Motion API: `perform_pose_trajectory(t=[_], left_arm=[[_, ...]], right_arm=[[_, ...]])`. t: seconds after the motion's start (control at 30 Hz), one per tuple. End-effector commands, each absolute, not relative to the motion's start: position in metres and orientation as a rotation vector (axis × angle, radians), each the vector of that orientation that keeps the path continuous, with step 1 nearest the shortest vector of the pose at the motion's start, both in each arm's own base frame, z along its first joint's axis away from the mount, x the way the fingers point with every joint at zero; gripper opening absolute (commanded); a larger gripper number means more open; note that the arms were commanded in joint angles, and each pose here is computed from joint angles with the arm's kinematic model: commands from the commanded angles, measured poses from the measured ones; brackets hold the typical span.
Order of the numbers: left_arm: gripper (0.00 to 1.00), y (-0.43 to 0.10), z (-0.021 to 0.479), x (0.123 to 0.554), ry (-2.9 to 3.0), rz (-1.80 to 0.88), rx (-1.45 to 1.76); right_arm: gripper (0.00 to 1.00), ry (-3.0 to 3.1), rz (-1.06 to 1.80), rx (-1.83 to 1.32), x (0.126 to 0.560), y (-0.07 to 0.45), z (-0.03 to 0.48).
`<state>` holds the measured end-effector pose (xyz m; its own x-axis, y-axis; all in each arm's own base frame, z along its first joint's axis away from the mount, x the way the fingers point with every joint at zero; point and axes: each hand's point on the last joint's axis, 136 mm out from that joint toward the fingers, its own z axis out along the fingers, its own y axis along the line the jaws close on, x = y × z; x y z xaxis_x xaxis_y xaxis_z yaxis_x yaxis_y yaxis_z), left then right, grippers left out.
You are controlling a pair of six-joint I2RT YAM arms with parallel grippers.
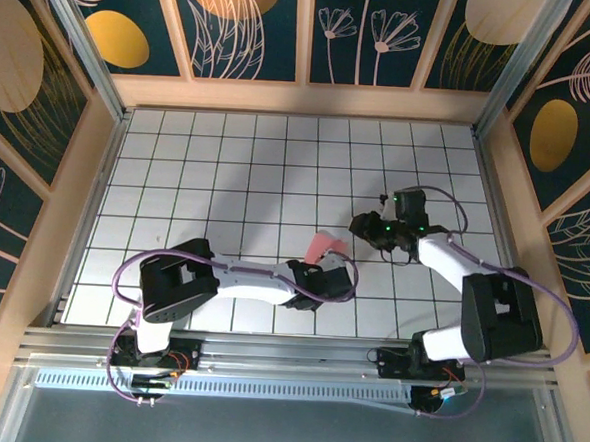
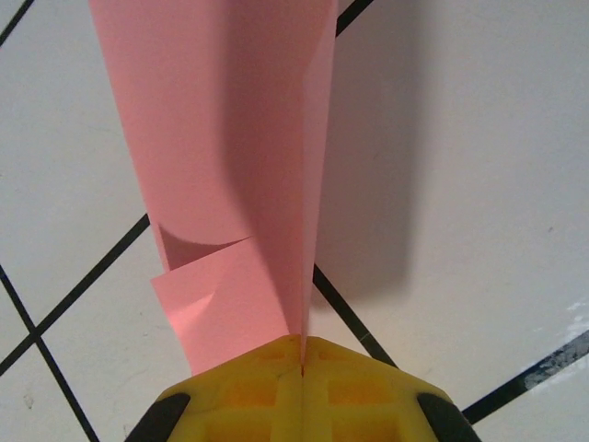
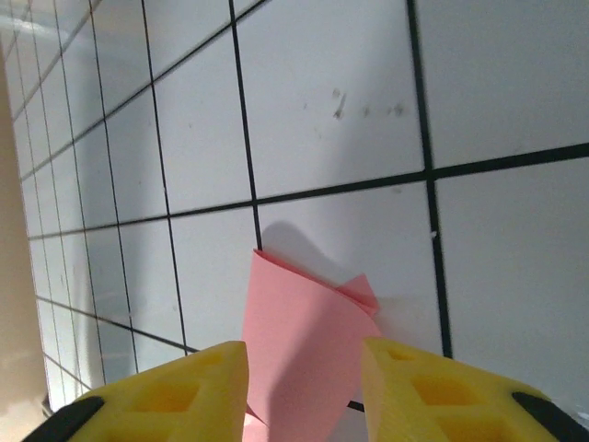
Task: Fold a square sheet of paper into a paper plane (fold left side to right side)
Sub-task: Fold the wing for the fifth time at the center of the table.
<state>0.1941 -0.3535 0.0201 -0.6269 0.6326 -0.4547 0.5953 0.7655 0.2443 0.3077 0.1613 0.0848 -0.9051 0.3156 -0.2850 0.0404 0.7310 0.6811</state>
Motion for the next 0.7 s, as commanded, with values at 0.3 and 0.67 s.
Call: perform_pose_trajectory(t=[0.3,0.67], left_arm=[[0.0,-0.373,0.052,0.2,2.568,-0.605,0.706],[0.0,-0.377,0.055,0.216,2.642,-1.182,0.376]], right_arm=[[0.59,2.418,0.899,0.31,0.297,0.124,0.112],[0.6,2.385,0.982,0.256,0.293,0.134,0.116]])
